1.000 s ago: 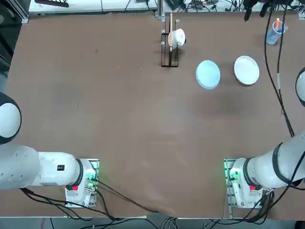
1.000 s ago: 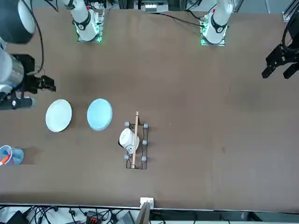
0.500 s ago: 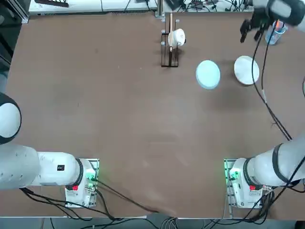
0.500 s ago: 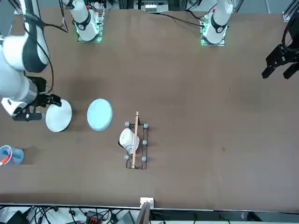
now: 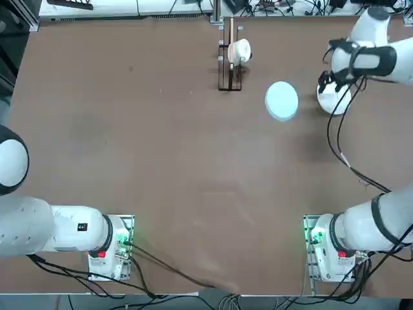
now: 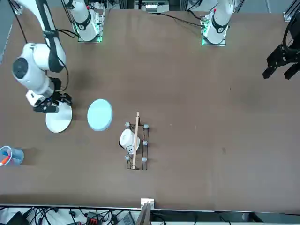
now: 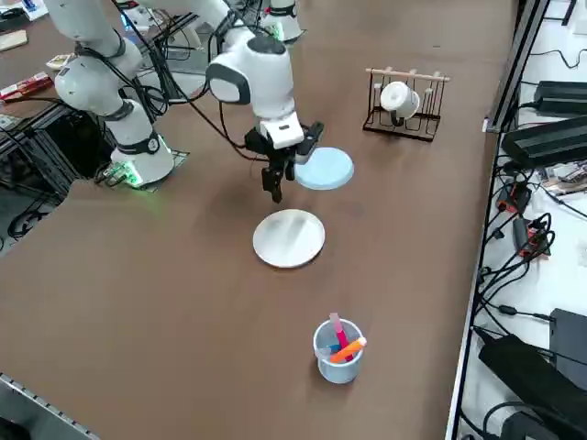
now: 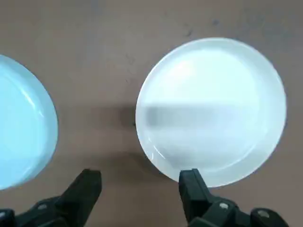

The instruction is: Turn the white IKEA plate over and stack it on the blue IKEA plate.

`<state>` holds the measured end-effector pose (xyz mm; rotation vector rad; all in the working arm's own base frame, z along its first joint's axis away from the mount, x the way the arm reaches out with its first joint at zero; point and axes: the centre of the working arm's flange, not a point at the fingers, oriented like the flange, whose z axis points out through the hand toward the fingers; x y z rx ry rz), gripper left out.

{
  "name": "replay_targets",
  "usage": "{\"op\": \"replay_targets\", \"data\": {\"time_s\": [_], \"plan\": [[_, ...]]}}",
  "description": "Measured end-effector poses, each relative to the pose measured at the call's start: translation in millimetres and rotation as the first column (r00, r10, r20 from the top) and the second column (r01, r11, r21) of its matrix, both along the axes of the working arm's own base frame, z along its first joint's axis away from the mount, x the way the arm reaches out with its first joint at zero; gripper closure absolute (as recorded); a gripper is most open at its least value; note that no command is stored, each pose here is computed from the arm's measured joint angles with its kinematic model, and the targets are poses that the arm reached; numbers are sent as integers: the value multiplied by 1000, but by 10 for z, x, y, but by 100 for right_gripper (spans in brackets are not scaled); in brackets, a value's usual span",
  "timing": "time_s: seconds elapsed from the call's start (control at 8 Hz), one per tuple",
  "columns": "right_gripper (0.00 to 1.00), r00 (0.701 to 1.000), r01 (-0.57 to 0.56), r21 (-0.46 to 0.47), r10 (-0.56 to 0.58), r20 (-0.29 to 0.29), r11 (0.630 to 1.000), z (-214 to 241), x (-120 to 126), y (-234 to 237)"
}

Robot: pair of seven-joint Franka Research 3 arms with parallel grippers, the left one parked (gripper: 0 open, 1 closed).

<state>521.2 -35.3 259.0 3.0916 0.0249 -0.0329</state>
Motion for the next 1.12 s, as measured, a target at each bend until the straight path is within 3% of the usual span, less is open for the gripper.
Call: {"op": "replay_targets", "data": {"time_s": [0.5,0.62,0.75,0.88,1.12], "plan": [[2,1000,-8,-5,8,-4,1000,-483,18,9],[22,1000,-10,-6,10,-8,1000,-530,30,14],[35,1000,-10,-7,10,-8,1000,-548,59,12],[44,1000,-13,-8,13,-7,1000,-560,91,9],[49,1000,-14,-10,14,-17,1000,-651,129,-14]]}}
